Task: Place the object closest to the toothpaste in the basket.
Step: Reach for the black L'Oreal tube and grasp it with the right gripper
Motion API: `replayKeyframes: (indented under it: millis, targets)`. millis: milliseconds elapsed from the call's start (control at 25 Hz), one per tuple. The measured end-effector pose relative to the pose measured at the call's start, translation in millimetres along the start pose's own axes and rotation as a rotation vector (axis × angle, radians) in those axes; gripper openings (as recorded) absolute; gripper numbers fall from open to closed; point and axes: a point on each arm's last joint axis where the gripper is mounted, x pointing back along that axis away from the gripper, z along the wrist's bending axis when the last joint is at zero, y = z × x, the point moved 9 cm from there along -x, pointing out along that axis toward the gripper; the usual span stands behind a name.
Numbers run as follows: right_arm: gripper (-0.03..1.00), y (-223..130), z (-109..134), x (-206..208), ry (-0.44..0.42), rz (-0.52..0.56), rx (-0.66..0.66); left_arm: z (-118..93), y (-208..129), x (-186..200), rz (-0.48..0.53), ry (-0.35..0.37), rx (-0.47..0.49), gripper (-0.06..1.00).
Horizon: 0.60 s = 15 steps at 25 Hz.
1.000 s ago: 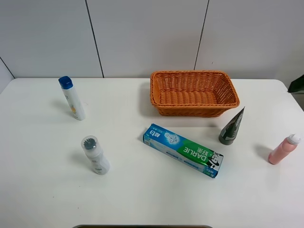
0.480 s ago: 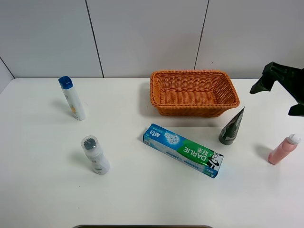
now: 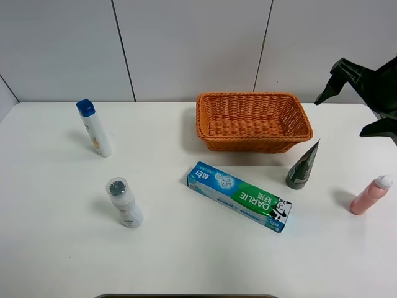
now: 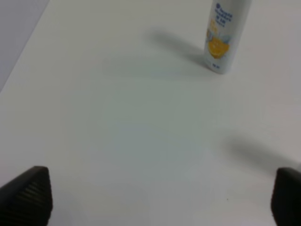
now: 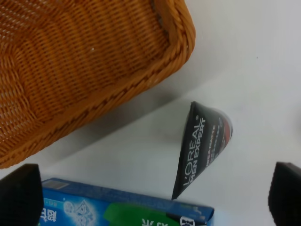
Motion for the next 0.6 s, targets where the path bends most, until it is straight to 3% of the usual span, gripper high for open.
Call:
replayKeyframes:
  millis: [360,600]
  targets:
    - [0.99,-17,3,-37,-0.049,0.112,-0.019,0,0,0,0.0,0.0,0.0,0.94]
    - [0.99,-20,-8,-58,-0.111,0.155,-0.026,0,0,0,0.0,0.0,0.0,0.94]
